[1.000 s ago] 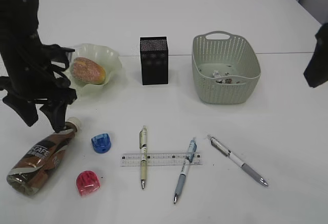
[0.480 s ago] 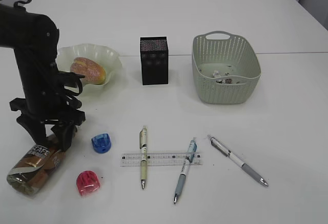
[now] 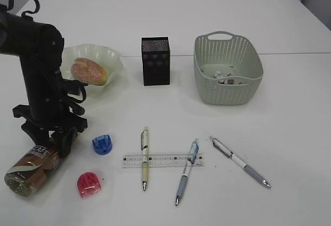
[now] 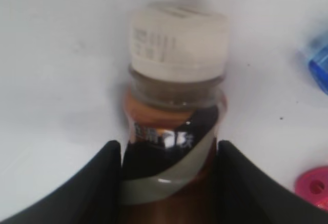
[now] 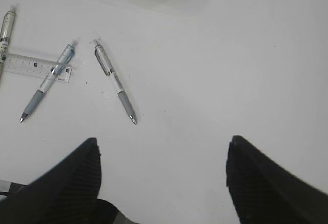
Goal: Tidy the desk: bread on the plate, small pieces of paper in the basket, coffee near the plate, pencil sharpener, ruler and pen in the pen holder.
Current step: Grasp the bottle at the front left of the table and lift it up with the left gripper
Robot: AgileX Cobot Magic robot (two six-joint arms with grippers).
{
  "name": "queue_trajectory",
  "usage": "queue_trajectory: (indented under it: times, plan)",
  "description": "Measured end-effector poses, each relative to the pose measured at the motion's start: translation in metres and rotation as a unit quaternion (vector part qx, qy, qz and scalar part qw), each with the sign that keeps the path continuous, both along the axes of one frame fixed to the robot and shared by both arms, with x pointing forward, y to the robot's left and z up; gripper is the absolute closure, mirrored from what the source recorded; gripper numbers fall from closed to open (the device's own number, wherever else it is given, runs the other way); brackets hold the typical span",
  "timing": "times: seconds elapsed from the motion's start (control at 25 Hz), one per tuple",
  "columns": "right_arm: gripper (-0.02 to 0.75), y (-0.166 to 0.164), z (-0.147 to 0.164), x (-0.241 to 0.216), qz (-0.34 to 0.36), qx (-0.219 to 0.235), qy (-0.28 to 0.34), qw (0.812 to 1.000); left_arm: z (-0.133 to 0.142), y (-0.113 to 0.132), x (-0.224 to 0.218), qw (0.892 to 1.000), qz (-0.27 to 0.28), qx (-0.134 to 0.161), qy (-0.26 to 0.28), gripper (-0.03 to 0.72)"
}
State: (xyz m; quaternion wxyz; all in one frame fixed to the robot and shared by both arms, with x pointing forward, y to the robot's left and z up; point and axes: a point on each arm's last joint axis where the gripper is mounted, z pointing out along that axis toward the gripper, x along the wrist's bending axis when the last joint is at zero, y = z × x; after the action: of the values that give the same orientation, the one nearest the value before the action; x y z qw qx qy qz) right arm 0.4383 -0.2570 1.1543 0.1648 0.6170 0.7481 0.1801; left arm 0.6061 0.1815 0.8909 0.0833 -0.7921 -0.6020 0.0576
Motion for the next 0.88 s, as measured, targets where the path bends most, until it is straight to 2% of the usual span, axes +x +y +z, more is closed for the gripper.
queue_trajectory:
  times: [0.12,0.2,0.48,0.6,0.72,0.88]
  plan:
    - [0.178,-0.001,0.0,0.0,-0.001,-0.006,-0.001,1.0,0.0,0.0,0.0,1.0,0.0,0.0,0.0,0.39]
    - [0.178,-0.001,0.0,0.0,-0.001,-0.007,-0.002,1.0,0.001,0.0,0.0,1.0,0.0,0.0,0.001,0.425]
    - [0.178,-0.003,0.0,0.001,-0.003,-0.017,-0.004,1.0,0.006,0.002,0.0,1.0,-0.006,0.007,-0.004,0.437]
    - [0.178,-0.003,0.0,0.001,-0.003,-0.02,-0.005,1.0,0.029,0.001,0.001,0.999,-0.006,-0.008,-0.052,0.438]
    - [0.178,-0.004,0.0,0.001,-0.003,-0.021,-0.005,1.0,0.059,0.002,-0.008,0.992,0.002,-0.041,-0.115,0.438]
    - [0.178,-0.004,0.0,0.001,-0.003,-0.021,-0.005,1.0,0.09,0.01,-0.04,0.968,0.016,-0.094,-0.231,0.438]
